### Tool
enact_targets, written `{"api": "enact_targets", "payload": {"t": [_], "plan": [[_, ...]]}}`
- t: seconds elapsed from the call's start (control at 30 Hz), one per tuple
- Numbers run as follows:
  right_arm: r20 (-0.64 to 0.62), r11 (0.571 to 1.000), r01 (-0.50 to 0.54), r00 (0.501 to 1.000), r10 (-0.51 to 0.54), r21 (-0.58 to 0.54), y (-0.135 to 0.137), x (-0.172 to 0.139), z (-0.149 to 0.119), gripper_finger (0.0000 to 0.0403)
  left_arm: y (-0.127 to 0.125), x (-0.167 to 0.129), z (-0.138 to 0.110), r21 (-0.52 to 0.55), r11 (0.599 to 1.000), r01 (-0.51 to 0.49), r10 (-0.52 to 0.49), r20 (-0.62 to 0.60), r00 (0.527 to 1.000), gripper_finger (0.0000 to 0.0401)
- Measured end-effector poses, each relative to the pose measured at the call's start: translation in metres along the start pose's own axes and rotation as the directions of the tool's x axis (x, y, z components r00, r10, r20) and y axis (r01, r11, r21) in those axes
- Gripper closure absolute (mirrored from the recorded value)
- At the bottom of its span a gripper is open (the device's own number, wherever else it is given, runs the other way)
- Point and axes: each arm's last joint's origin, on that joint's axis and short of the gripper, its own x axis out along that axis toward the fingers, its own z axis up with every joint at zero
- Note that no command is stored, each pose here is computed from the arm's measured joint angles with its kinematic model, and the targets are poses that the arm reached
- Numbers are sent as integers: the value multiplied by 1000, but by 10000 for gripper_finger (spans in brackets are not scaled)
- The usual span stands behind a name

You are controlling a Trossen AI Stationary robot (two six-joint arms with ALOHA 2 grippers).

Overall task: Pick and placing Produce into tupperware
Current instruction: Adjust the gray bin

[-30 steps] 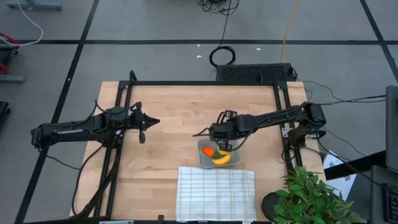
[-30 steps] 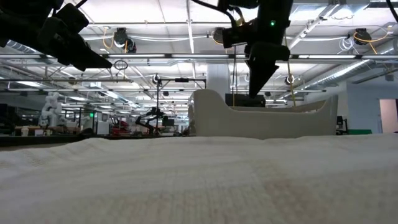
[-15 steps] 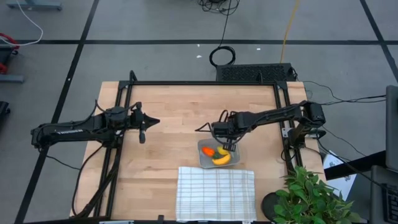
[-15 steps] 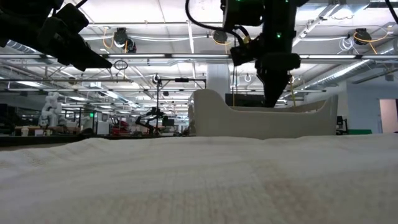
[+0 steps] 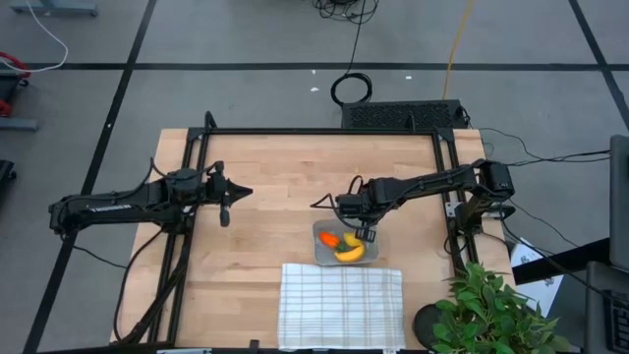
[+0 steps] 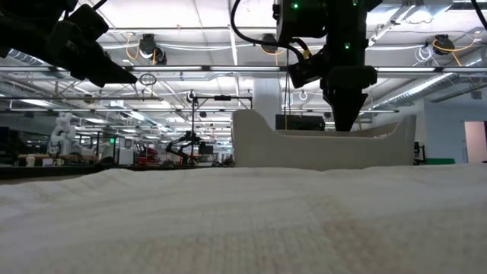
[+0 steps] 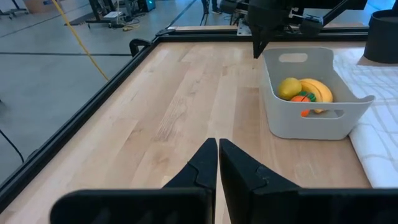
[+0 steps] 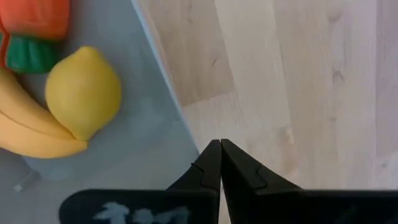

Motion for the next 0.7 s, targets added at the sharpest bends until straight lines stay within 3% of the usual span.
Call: {"api": "enact_targets", "payload": {"t": [0.7], "plan": [[-20,999,-44,999,45,28,2,0,-1,403,0,0,0,0,1000,0,0,0,1000,380]]}}
